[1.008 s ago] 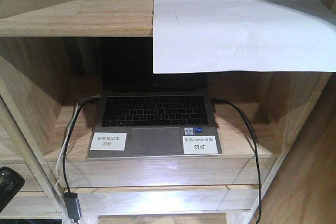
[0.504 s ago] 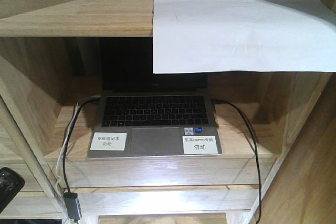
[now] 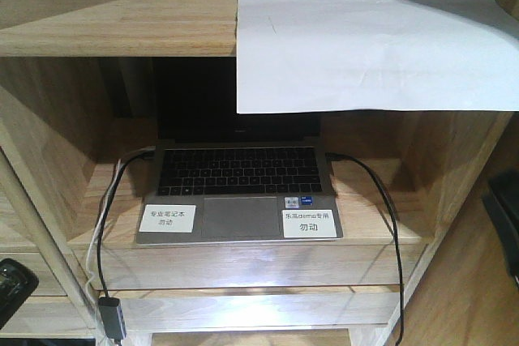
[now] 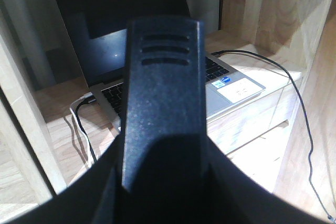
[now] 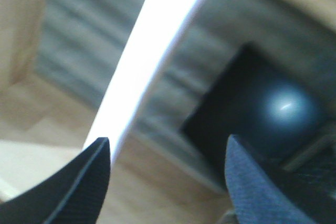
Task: Grab stapler and paper to desk for stapling
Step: 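Reach the right gripper to the white paper edge and pinch it, then pull the white paper off the shelf toward the robot with right gripper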
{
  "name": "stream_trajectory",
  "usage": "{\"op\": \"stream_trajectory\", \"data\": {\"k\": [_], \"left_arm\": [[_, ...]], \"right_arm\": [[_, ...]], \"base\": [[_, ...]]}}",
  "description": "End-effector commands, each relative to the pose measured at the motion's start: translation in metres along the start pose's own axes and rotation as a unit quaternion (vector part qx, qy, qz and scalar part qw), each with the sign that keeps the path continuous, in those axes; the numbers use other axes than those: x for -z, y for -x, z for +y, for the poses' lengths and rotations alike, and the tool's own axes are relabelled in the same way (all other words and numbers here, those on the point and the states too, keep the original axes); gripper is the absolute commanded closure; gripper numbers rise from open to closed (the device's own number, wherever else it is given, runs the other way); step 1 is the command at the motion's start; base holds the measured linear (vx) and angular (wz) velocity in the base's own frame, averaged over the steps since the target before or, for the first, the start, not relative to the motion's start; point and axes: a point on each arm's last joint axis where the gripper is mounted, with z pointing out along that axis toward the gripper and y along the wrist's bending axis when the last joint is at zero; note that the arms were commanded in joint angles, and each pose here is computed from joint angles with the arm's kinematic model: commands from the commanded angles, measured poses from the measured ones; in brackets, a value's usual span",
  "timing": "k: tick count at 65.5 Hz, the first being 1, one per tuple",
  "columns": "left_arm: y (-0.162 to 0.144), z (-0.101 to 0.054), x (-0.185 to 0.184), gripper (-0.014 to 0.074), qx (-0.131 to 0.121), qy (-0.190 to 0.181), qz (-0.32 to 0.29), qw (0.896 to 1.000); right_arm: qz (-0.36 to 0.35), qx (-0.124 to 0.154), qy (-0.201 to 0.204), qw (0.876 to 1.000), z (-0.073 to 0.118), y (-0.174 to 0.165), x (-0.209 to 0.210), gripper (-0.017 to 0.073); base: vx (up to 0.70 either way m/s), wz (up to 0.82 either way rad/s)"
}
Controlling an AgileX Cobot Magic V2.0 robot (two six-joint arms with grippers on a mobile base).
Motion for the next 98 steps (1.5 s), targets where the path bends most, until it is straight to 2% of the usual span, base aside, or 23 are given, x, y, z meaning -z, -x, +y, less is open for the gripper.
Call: {"op": "stream_trajectory", "data": {"k": [1,13,44,60,66,71,74,83,90,98], "left_arm": [[0.018,0.001,0.004,0.0601,0.008,0.006,-0.066,0.998],[0.018,0.001,0.004,0.0601,0.008,0.006,-0.066,0.998],[0.018,0.001,0.004,0.0601,0.008,0.006,-0.066,0.998],[0.018,0.001,0.004,0.0601,0.008,0.006,-0.066,0.998],[0.018,0.001,0.004,0.0601,0.008,0.006,-0.066,0.998],[0.018,0.001,0.004,0.0601,0.008,0.006,-0.066,0.998],[0.018,0.001,0.004,0.0601,0.008,0.006,-0.066,0.998],[0.018,0.001,0.004,0.0601,0.008,0.006,-0.066,0.998],[0.018,0.001,0.004,0.0601,0.008,0.006,-0.066,0.998],[0.018,0.001,0.004,0.0601,0.008,0.006,-0.066,0.998]], "right_arm": [[0.002,-0.01,0.061,0.998,0.018,0.009,-0.02,0.0099],[0.024,-0.025,0.081,0.996,0.022,0.012,-0.046,0.0099],[0.039,-0.047,0.076,0.995,0.014,0.02,-0.101,0.0099],[0.04,-0.057,0.119,0.991,0.024,0.022,-0.13,0.0114],[0.04,-0.066,0.126,0.989,0.026,0.02,-0.138,0.0154],[0.032,-0.077,0.141,0.987,0.027,0.019,-0.14,0.0237],[0.029,-0.078,0.152,0.985,0.029,0.019,-0.14,0.03],[0.02,-0.064,0.179,0.982,0.039,0.022,-0.134,0.0564],[0.007,-0.062,0.189,0.98,0.047,0.026,-0.123,0.0571],[-0.005,-0.049,0.182,0.982,0.051,0.027,-0.103,0.057]], "base": [[0.0,0.0],[0.0,0.0],[0.0,0.0],[0.0,0.0],[0.0,0.0],[0.0,0.0],[0.0,0.0],[0.0,0.0],[0.0,0.0],[0.0,0.0]]}}
